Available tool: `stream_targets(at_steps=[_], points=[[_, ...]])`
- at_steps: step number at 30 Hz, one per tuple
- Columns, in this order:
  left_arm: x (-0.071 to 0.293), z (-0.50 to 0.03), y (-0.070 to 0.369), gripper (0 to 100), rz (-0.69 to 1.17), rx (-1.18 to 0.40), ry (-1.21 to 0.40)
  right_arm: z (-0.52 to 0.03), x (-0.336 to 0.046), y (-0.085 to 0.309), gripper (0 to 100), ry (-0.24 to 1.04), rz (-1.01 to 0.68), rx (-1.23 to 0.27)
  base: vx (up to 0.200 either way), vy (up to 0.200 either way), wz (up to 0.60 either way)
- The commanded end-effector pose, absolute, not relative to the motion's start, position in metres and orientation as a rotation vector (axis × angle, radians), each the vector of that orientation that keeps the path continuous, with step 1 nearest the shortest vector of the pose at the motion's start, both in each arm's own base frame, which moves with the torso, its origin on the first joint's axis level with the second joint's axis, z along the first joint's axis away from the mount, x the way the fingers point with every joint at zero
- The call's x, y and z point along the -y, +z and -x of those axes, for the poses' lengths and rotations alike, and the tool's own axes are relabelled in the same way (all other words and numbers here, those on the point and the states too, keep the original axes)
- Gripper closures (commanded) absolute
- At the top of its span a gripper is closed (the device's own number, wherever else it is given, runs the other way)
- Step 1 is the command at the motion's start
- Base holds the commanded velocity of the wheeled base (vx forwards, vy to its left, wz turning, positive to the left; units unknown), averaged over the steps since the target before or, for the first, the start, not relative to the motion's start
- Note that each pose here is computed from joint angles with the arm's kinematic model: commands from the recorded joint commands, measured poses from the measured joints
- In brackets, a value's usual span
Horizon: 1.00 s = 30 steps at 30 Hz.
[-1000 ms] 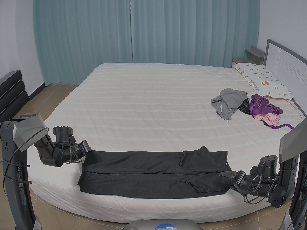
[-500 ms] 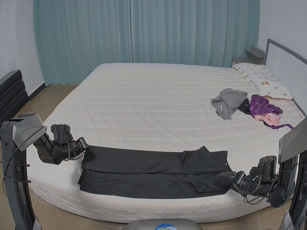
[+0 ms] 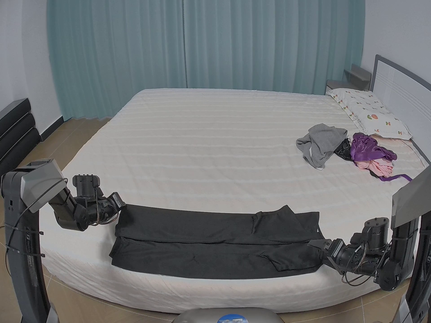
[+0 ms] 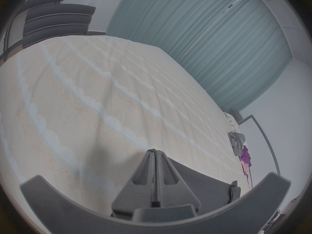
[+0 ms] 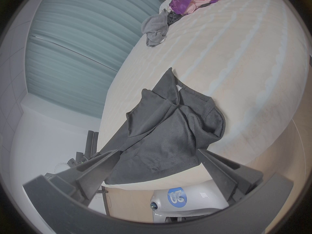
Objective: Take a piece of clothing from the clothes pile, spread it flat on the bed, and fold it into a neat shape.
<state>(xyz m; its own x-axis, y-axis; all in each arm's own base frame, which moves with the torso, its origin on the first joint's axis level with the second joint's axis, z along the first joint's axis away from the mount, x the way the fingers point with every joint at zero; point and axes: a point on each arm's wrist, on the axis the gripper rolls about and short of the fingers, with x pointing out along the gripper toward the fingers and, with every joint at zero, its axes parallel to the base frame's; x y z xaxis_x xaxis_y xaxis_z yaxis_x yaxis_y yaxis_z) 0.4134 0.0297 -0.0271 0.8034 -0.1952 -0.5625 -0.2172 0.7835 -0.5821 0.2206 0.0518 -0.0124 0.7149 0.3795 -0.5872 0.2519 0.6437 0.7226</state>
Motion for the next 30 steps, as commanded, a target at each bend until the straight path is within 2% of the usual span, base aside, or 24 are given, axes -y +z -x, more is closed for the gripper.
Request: stream_targets(at_steps=[1,8,14,20,24,30], points=[[-0.030,-0.414,-0.033,0,0.684,-0.664,0.017,-0.225,-0.053,-0.006,0,0.107,-0.895,-0.750,0.000,0.000,0.00],[-0.030,-0.412,-0.035,0,0.690,-0.673,0.023,-0.249,-0.057,-0.007,0,0.141,-0.876,-0.679,0.000,0.000,0.00],[-0.033,-0.411,-0.035,0,0.697,-0.671,0.030,-0.275,-0.051,-0.005,0,0.190,-0.744,-0.587,0.000,0.000,0.00],[-0.033,-0.411,-0.036,0,0.696,-0.672,0.031,-0.268,-0.049,-0.003,0,0.180,-0.694,-0.642,0.000,0.000,0.00],[-0.033,-0.411,-0.036,0,0.697,-0.673,0.034,-0.251,-0.038,-0.009,0,0.127,-0.707,-0.683,0.000,0.000,0.00],[-0.033,-0.411,-0.036,0,0.696,-0.672,0.032,-0.242,-0.028,-0.007,0,0.100,-0.720,-0.660,0.000,0.000,0.00]])
